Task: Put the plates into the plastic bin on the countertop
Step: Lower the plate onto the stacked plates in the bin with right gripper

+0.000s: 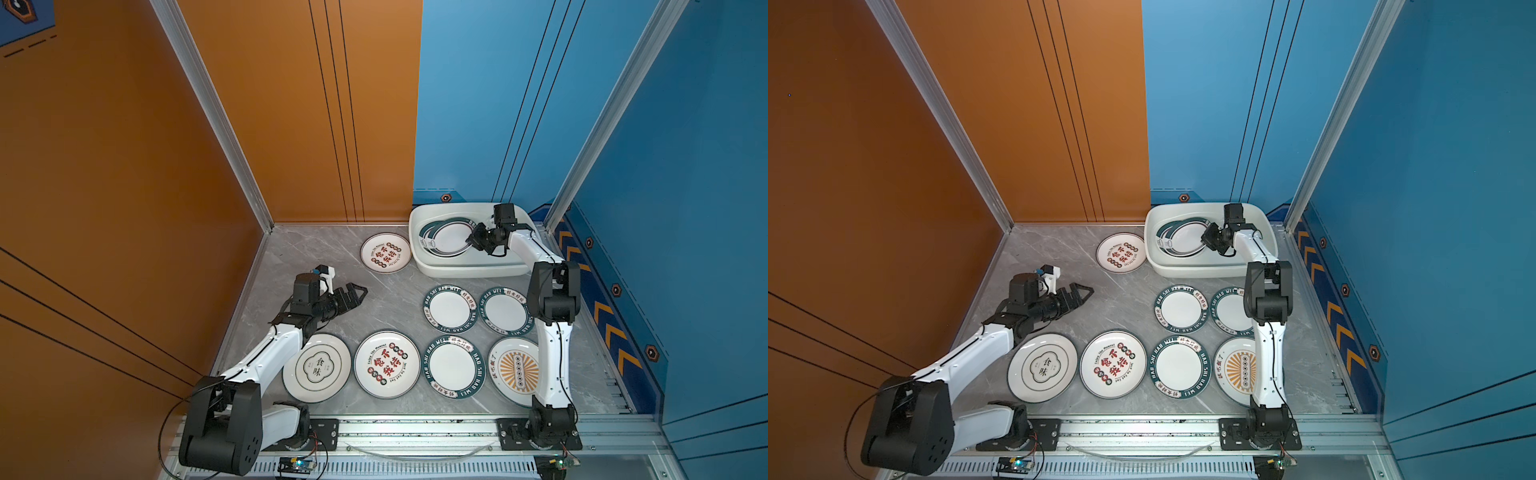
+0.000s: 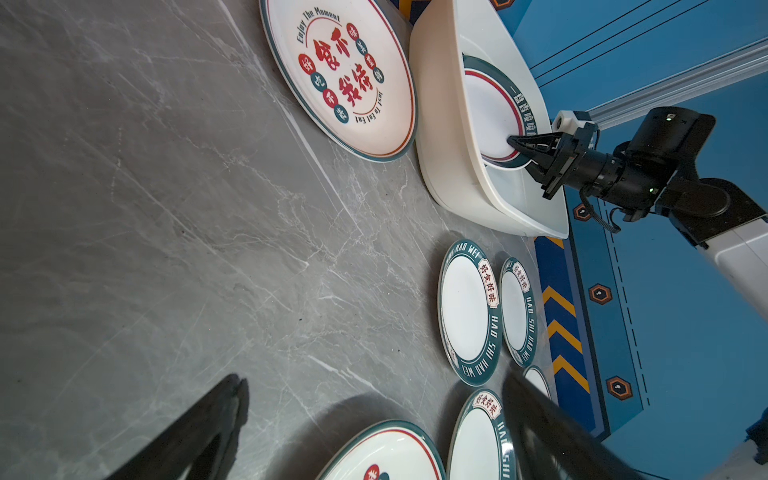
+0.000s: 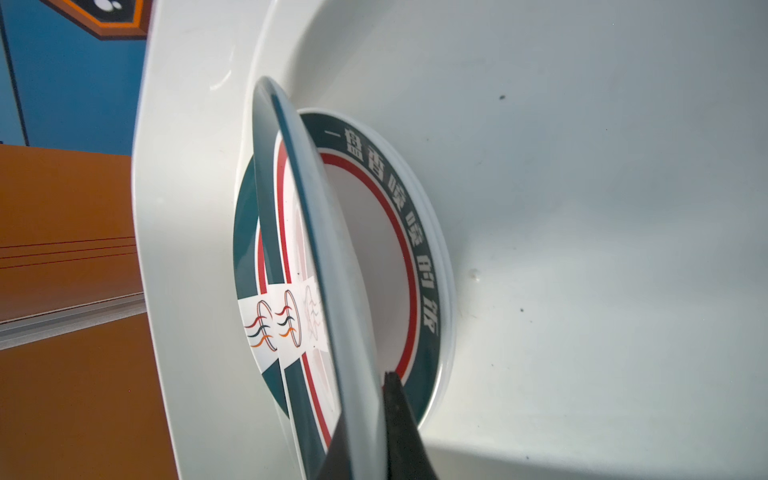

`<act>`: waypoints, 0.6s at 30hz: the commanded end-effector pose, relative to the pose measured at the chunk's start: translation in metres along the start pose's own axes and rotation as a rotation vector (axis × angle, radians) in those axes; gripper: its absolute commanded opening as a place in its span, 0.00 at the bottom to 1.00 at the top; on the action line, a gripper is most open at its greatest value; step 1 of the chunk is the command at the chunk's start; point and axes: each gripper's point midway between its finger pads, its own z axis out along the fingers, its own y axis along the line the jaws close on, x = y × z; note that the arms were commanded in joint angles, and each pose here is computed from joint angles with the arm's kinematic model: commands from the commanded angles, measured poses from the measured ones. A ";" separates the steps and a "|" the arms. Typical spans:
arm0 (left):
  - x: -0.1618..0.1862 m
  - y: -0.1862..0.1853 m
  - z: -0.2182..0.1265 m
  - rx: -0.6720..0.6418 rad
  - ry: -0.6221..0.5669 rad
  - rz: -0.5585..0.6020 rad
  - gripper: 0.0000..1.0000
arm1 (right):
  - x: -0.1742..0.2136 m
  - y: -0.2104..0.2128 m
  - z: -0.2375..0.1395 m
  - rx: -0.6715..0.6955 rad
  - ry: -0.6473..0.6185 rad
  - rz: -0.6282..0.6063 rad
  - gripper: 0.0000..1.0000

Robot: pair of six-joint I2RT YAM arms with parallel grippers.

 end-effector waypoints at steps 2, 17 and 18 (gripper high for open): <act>0.003 0.004 0.002 0.008 0.009 -0.005 0.98 | -0.003 0.007 0.001 0.012 -0.013 -0.022 0.05; 0.002 0.005 0.003 0.011 0.008 -0.010 0.98 | 0.005 -0.013 0.004 0.107 0.009 -0.065 0.27; 0.001 0.005 0.003 0.010 0.007 -0.008 0.98 | 0.006 -0.015 0.004 0.117 0.010 -0.071 0.28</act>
